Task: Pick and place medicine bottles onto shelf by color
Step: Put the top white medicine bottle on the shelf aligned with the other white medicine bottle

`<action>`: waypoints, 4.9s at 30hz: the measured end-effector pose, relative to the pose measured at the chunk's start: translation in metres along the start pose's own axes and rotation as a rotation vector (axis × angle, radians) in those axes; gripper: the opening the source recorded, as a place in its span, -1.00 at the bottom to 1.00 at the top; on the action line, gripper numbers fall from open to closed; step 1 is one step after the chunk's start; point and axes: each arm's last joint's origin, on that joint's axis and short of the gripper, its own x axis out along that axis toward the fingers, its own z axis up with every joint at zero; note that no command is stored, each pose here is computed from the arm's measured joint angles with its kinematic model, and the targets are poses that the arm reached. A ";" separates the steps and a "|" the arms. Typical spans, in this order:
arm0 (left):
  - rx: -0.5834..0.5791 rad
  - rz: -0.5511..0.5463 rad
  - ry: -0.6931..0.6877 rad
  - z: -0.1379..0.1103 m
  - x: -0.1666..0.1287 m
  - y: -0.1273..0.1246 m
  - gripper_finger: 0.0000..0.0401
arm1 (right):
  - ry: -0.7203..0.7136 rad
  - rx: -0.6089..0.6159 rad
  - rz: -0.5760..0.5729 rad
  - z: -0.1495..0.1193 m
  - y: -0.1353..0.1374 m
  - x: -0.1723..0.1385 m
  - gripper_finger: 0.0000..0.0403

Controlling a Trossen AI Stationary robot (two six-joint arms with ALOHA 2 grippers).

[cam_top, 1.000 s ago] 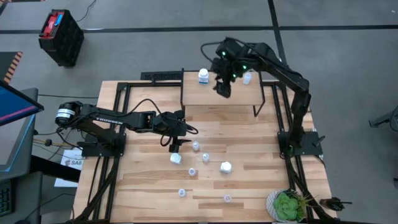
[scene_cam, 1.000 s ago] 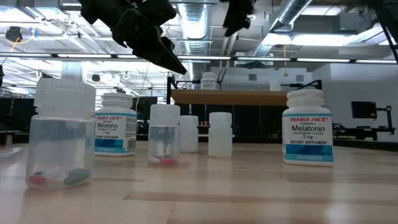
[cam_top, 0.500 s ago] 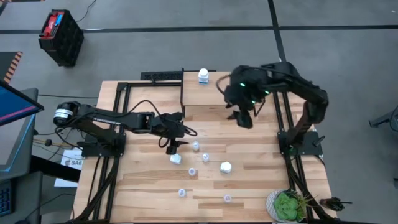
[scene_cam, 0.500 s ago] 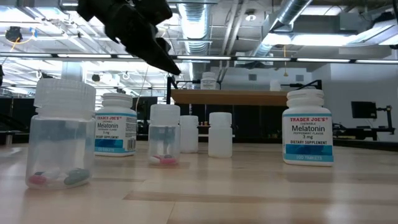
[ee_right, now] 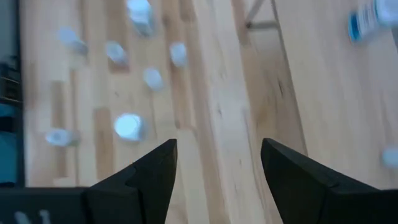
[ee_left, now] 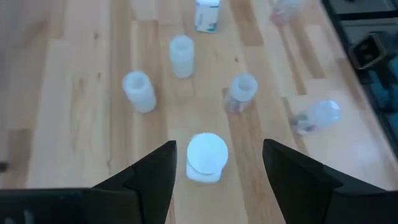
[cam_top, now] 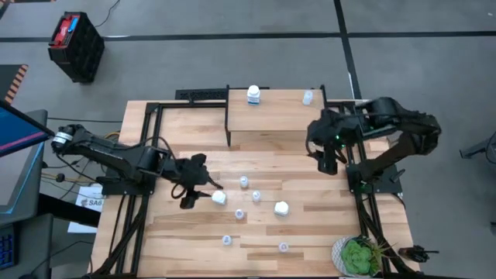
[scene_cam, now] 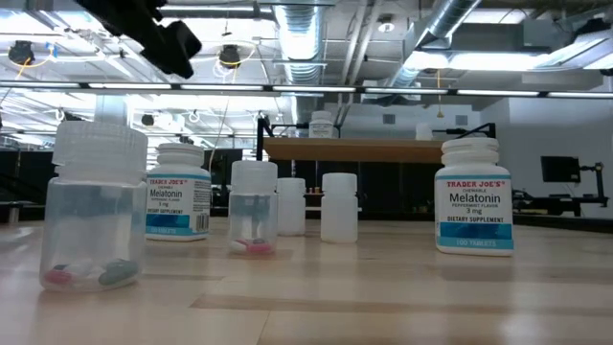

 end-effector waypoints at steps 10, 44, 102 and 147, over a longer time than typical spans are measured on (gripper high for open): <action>0.058 0.027 0.073 -0.004 0.023 -0.016 0.27 | 0.010 0.103 0.019 -0.043 0.005 0.034 0.26; 0.244 0.080 0.286 -0.009 0.112 -0.008 -0.33 | -0.045 0.116 0.051 -0.051 0.011 0.050 0.26; 0.085 0.284 0.212 0.153 0.049 0.273 -0.26 | -0.036 0.064 0.030 -0.051 0.004 0.052 0.26; 0.261 0.490 0.185 0.181 0.044 0.242 0.21 | -0.031 0.064 0.030 -0.051 0.004 0.051 0.26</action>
